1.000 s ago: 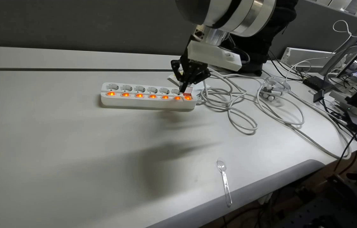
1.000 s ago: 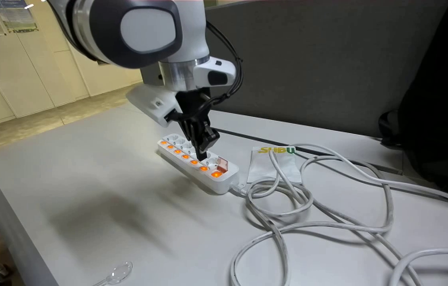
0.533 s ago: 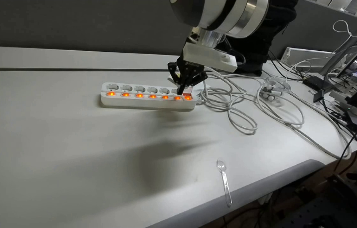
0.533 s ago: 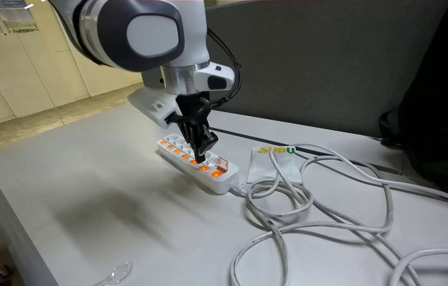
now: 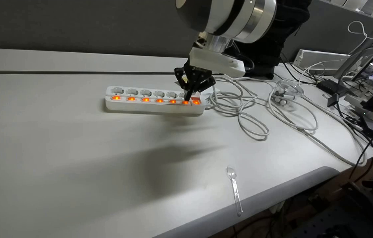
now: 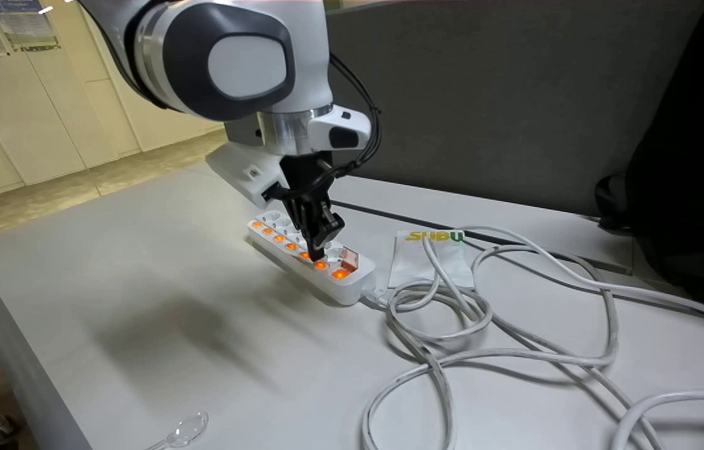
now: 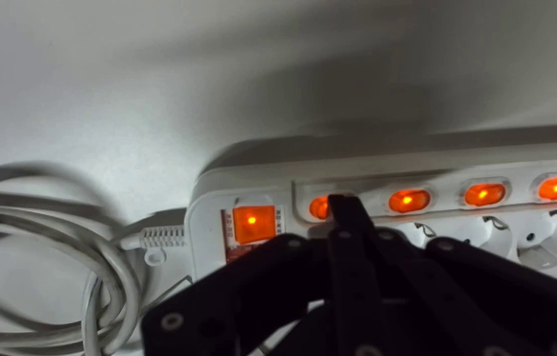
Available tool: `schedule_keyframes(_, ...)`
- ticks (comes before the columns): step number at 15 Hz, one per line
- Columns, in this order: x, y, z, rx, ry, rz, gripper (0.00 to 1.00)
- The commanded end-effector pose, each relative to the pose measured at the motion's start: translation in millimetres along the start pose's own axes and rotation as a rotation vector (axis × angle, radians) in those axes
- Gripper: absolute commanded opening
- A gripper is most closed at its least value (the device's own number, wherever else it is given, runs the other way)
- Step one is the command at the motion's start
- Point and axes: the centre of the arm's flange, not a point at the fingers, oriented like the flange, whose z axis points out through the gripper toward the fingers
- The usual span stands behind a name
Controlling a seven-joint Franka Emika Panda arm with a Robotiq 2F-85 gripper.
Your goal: Turn off the second switch from the right
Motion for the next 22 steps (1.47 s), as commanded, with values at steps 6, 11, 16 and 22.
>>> schedule_keyframes(6, 9.5, 1.4, 5.0, -0.016, -0.019, 0.051, 0.0)
schedule_keyframes(11, 10.5, 1.4, 9.9, -0.013, -0.029, 0.053, 0.0)
schedule_keyframes(16, 12.7, 1.0, 13.8, -0.015, -0.039, 0.056, 0.0)
schedule_keyframes(22, 13.1, 0.3, 21.9, -0.027, -0.049, 0.059, 0.0)
